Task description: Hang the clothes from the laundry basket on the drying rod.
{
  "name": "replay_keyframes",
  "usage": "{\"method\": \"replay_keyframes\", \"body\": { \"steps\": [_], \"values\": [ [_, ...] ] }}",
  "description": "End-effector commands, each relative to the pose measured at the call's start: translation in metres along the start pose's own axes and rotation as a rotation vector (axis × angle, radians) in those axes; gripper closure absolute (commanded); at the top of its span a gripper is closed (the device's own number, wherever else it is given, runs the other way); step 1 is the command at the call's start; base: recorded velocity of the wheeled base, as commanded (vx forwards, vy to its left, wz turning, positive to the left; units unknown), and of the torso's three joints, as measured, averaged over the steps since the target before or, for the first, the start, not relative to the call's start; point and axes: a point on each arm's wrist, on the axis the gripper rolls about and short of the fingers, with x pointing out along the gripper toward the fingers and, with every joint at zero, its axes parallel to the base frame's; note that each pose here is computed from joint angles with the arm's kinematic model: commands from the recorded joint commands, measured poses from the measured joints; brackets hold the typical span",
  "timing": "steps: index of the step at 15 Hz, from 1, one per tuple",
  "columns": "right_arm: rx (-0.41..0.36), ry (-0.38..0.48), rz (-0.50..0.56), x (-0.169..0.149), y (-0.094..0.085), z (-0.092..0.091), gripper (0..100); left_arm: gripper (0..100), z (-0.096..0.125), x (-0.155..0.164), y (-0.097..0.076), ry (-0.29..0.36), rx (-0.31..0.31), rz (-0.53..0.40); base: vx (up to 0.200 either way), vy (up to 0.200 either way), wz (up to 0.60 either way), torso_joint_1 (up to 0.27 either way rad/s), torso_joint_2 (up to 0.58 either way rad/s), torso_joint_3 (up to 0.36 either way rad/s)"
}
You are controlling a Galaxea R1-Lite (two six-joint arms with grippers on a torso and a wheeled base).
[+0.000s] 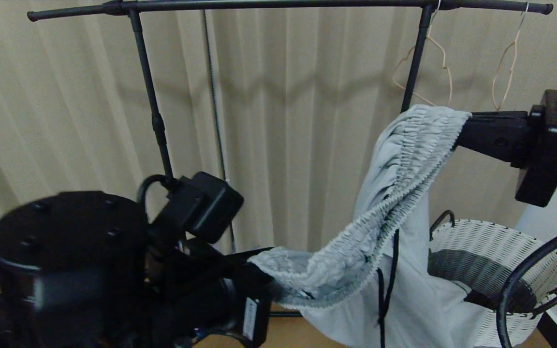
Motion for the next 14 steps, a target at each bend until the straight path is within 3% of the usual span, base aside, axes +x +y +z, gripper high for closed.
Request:
{"method": "replay_keyframes", "body": {
  "steps": [1,3,6,10,14],
  "values": [
    [-0.003,0.007,0.001,0.015,-0.001,0.002,100,100,0.052,-0.057,0.024,-0.182,-0.052,0.044,0.000,0.000,0.00,0.000,0.00,0.000],
    [-0.005,-0.015,0.001,0.018,-0.002,0.011,100,100,0.069,-0.067,0.028,-0.213,-0.051,0.059,0.000,0.000,0.00,0.000,0.00,0.000],
    [-0.009,-0.050,-0.040,0.016,-0.010,0.021,100,100,0.093,-0.073,0.040,-0.221,0.031,0.137,0.000,0.000,0.00,0.000,0.00,0.000],
    [-0.024,-0.036,-0.133,0.014,-0.031,0.016,100,100,0.089,-0.038,0.055,-0.139,0.105,0.229,0.000,0.000,0.00,0.000,0.00,0.000],
    [-0.022,-0.032,-0.165,0.013,-0.038,0.015,100,100,0.104,-0.022,0.057,-0.173,0.104,0.245,0.000,0.000,0.00,0.000,0.00,0.000]
  ]
}}
